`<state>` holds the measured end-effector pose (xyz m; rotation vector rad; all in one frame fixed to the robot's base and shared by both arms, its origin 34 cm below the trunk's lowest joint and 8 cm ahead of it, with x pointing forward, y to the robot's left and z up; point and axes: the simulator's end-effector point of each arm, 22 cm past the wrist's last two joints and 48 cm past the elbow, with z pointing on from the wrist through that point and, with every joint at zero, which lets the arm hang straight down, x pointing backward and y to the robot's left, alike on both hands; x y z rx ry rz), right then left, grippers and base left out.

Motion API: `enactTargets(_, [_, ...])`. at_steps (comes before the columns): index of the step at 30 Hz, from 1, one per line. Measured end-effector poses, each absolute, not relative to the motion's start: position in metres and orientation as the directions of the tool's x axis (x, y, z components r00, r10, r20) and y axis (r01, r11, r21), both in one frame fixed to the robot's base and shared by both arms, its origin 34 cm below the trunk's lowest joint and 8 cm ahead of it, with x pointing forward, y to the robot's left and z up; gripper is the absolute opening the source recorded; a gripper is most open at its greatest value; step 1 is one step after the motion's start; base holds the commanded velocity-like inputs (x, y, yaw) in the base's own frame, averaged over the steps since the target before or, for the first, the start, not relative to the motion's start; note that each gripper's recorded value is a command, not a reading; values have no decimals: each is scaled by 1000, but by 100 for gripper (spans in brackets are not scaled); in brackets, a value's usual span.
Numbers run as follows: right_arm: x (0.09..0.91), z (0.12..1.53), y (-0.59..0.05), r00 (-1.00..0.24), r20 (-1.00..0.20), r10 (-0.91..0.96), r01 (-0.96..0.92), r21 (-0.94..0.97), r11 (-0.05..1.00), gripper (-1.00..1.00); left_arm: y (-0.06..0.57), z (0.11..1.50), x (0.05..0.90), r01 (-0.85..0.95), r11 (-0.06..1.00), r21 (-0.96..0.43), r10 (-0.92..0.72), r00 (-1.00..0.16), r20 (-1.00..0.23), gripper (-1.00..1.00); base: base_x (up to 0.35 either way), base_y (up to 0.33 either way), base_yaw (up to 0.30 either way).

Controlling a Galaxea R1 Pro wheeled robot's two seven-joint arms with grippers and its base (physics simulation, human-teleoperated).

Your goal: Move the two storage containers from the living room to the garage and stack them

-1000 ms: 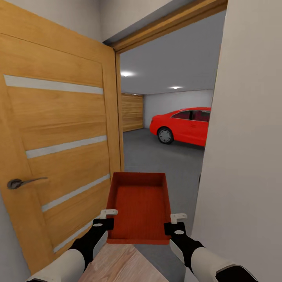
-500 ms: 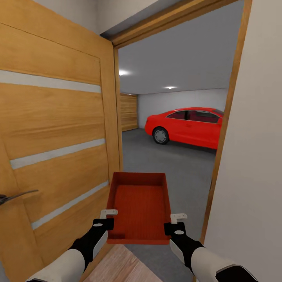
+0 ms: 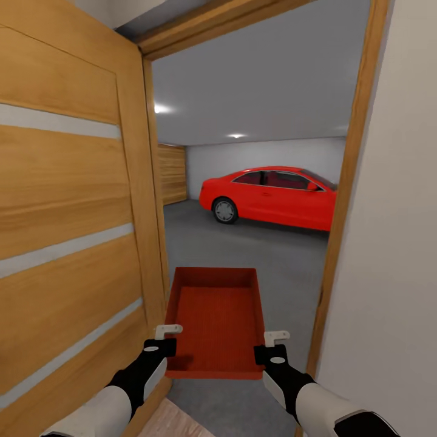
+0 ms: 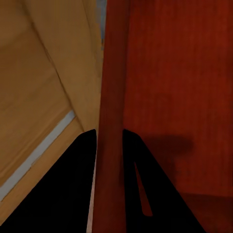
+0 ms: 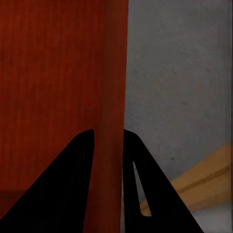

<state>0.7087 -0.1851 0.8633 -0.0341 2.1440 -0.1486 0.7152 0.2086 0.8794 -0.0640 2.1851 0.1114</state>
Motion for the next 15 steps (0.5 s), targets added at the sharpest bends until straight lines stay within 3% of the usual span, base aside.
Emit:
enactTargets(10, [709,863,-185,-547,-833,-82,34,-119,992,-100,209,880,715,-87,995,57,-4,-578,-816,-100,311,153,-285])
enactTargets(15, [709,863,-185,-547,-833,-81,34,-118,992,-100,209,880,715,-87,994,58,-3,-578,-816,-100,305,200,-93])
